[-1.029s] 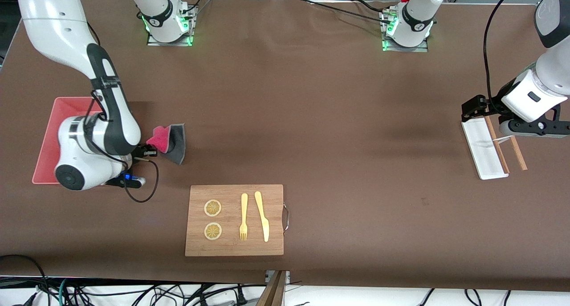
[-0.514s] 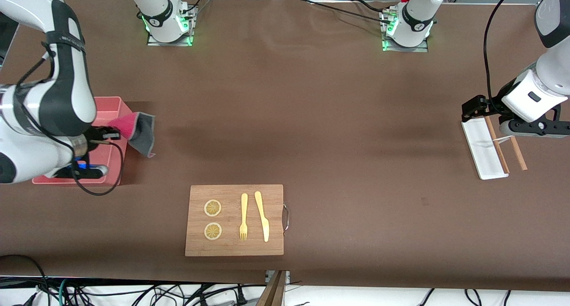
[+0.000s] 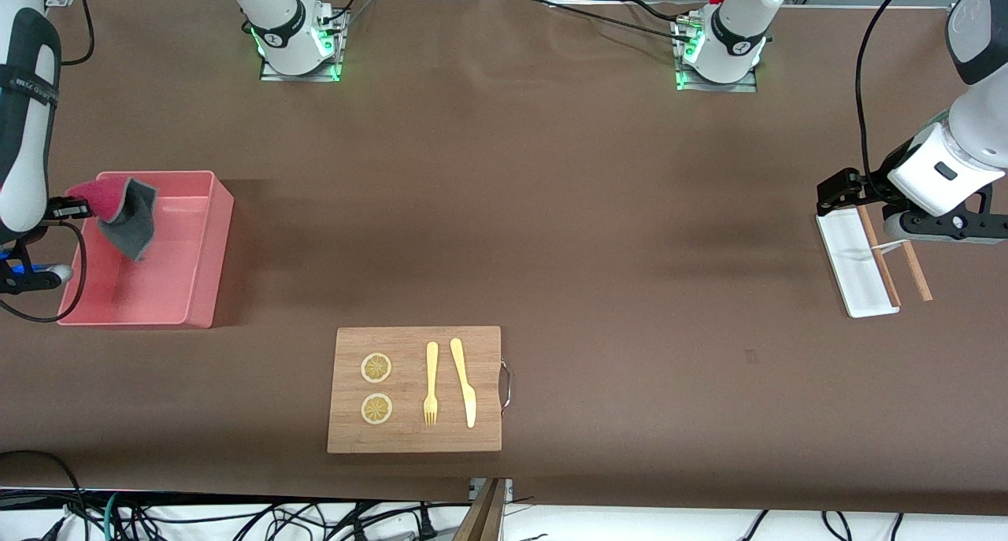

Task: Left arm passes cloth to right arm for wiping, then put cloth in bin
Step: 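Move the cloth over the pink bin with the right gripper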

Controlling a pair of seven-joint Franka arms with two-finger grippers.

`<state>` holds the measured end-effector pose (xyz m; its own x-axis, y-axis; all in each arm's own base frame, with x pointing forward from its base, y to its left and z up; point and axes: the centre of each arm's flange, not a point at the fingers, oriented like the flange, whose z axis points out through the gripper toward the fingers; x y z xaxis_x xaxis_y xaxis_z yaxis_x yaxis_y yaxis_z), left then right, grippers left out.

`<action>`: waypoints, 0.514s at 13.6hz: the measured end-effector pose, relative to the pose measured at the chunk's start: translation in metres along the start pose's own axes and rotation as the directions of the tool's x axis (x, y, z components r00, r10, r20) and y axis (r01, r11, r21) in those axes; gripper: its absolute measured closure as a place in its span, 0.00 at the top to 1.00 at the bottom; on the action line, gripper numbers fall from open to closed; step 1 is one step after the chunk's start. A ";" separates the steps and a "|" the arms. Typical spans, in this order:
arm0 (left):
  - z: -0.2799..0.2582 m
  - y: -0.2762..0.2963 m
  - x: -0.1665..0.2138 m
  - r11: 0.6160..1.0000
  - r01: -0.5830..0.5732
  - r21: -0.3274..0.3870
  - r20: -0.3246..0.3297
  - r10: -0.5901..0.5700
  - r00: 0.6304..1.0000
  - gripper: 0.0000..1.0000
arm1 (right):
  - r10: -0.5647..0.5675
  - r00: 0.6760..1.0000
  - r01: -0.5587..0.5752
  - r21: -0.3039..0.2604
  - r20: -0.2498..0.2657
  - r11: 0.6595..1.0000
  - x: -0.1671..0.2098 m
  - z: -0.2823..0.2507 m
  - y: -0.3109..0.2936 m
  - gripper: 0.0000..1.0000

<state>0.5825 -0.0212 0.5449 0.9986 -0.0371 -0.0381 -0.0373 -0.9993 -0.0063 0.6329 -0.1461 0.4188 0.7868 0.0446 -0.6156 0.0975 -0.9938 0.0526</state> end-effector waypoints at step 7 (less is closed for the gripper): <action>-0.006 -0.003 0.001 1.000 0.005 0.000 -0.013 -0.005 1.000 1.00 | 0.010 1.000 -0.010 -0.011 0.024 1.000 0.053 0.093 0.027 0.02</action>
<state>0.5838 -0.0180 0.5510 0.9992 -0.0317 -0.0252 -0.0318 -0.9995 -0.0065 0.6208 -0.1795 0.3144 0.7731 0.0320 -0.6335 0.0961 -0.9931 0.0672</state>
